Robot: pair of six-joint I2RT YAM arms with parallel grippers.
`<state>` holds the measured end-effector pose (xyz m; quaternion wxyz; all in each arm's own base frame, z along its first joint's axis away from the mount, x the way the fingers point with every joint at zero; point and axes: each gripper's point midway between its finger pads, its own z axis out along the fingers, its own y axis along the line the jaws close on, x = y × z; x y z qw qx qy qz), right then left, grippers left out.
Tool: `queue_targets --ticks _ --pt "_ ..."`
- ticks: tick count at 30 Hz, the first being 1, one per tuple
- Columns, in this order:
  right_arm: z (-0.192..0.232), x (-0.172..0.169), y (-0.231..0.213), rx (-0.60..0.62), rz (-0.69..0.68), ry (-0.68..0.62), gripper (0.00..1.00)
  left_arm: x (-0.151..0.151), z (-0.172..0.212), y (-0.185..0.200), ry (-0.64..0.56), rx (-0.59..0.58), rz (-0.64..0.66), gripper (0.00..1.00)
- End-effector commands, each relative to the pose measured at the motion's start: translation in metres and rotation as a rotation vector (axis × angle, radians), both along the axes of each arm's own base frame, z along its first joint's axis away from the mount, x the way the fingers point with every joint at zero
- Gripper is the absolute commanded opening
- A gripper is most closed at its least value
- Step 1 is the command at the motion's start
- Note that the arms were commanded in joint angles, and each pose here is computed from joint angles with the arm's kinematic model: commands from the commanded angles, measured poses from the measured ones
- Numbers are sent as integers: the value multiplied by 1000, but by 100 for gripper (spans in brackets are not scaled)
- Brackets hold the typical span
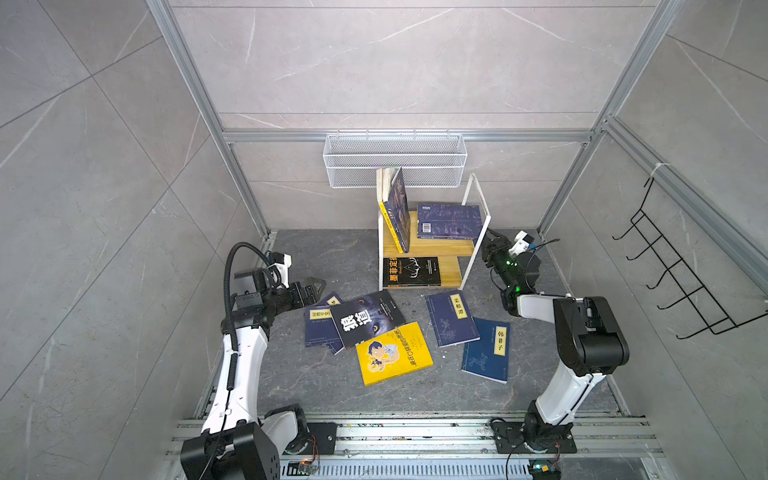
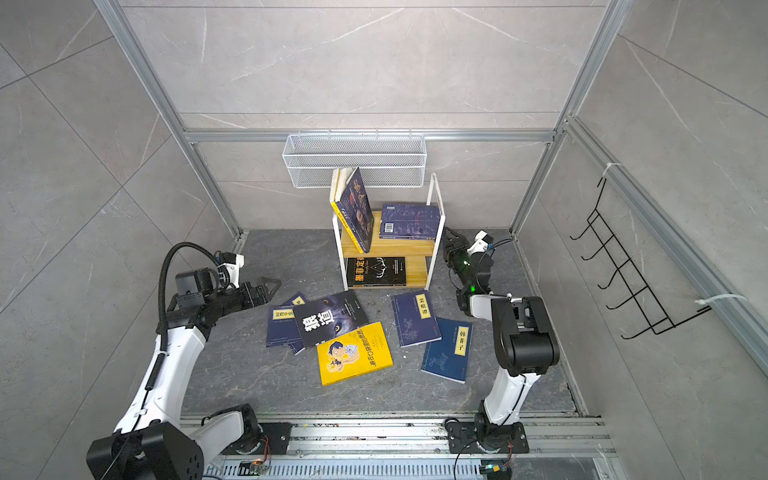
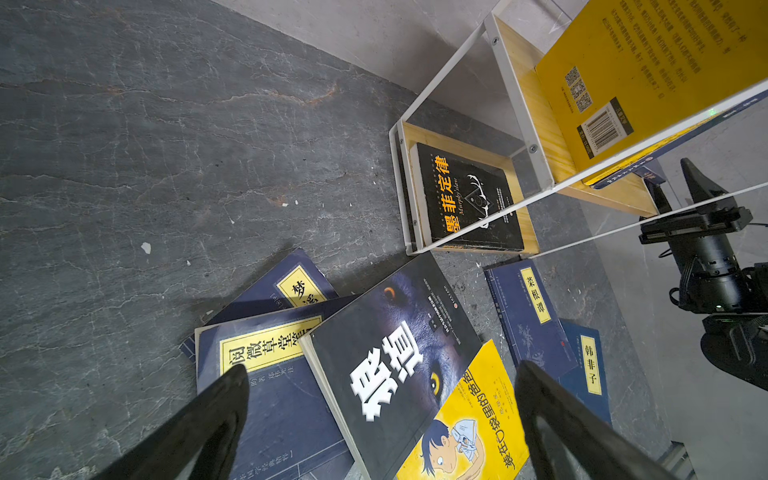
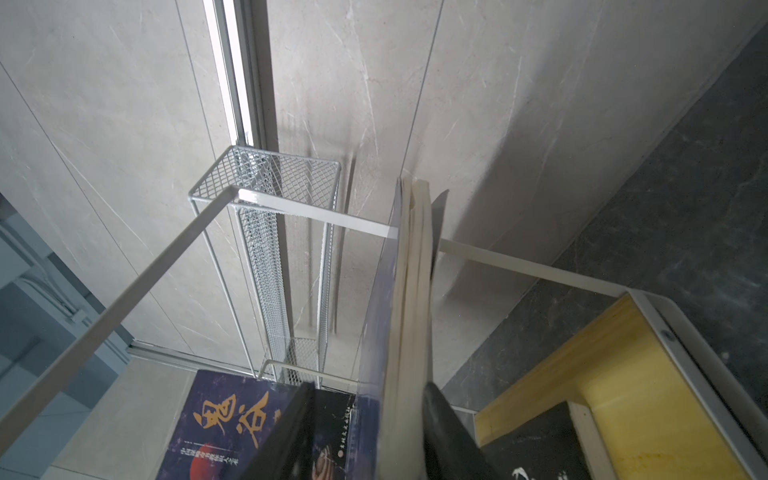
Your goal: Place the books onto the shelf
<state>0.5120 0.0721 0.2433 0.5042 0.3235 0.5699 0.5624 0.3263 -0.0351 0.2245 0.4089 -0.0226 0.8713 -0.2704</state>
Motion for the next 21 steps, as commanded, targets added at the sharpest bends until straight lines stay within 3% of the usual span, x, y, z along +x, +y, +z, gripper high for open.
queue_targets --ticks 1,5,10,14,21 --pt "3 6 6 -17 16 -23 36 0 8 0 -37 -2 -5 100" --pt "-1 7 4 -14 7 -12 26 -1 7 0 -27 -5 -7 100" --pt "3 1 -7 -22 -37 -37 6 -1 7 -1 -33 -6 -10 100" --pt "11 -11 -23 -17 -83 -73 0 0 8 -1 -35 -3 -9 100" --pt "12 -43 -74 14 -226 -106 0 1 7 -1 -34 -5 -10 100"
